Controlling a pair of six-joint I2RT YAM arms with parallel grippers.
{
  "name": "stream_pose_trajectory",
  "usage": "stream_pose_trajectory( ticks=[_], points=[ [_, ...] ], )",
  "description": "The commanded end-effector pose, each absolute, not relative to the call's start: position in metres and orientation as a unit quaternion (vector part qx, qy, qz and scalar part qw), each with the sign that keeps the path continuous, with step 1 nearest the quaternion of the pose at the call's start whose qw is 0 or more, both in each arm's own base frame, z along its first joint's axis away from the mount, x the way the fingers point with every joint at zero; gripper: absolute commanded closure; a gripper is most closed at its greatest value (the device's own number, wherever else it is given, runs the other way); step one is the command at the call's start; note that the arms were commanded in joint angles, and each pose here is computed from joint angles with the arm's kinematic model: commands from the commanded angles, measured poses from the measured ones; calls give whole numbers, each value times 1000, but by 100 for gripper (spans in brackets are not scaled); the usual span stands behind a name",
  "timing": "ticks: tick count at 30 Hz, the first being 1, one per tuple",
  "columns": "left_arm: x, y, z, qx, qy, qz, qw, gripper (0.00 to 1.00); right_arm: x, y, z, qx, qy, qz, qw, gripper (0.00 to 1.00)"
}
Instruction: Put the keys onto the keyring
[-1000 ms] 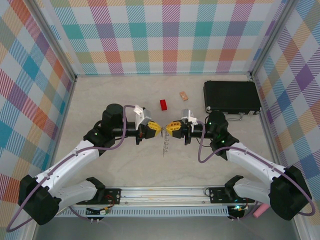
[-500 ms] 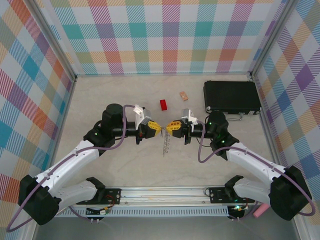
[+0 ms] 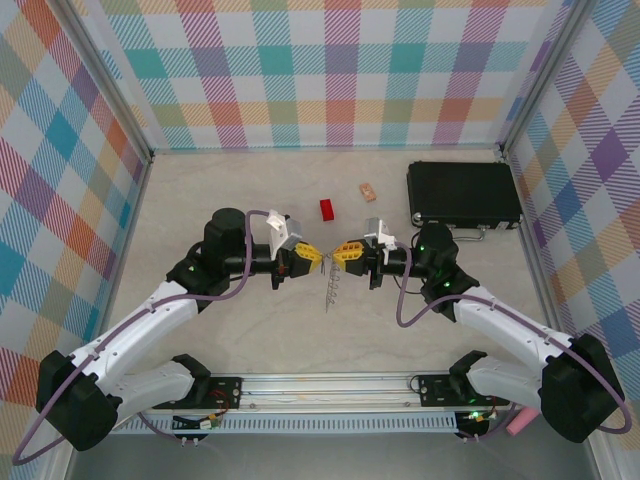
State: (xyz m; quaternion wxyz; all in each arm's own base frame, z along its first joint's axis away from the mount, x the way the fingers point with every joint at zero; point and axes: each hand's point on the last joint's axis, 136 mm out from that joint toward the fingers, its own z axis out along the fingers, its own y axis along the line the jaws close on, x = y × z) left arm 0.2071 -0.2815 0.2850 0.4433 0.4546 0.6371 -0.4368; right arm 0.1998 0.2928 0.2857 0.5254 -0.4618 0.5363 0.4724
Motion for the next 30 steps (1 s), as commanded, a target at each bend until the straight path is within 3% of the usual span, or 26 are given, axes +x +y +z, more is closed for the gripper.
stream_pose_trajectory(
  ticks=[1,30],
  points=[
    [209,-280,290,452,631,-436,456,100,192,292,301,-472,506,476,543,100],
    [207,-283,292,456,624,-449,449,100,192,297,300,-475,505,486,531,100]
  ],
)
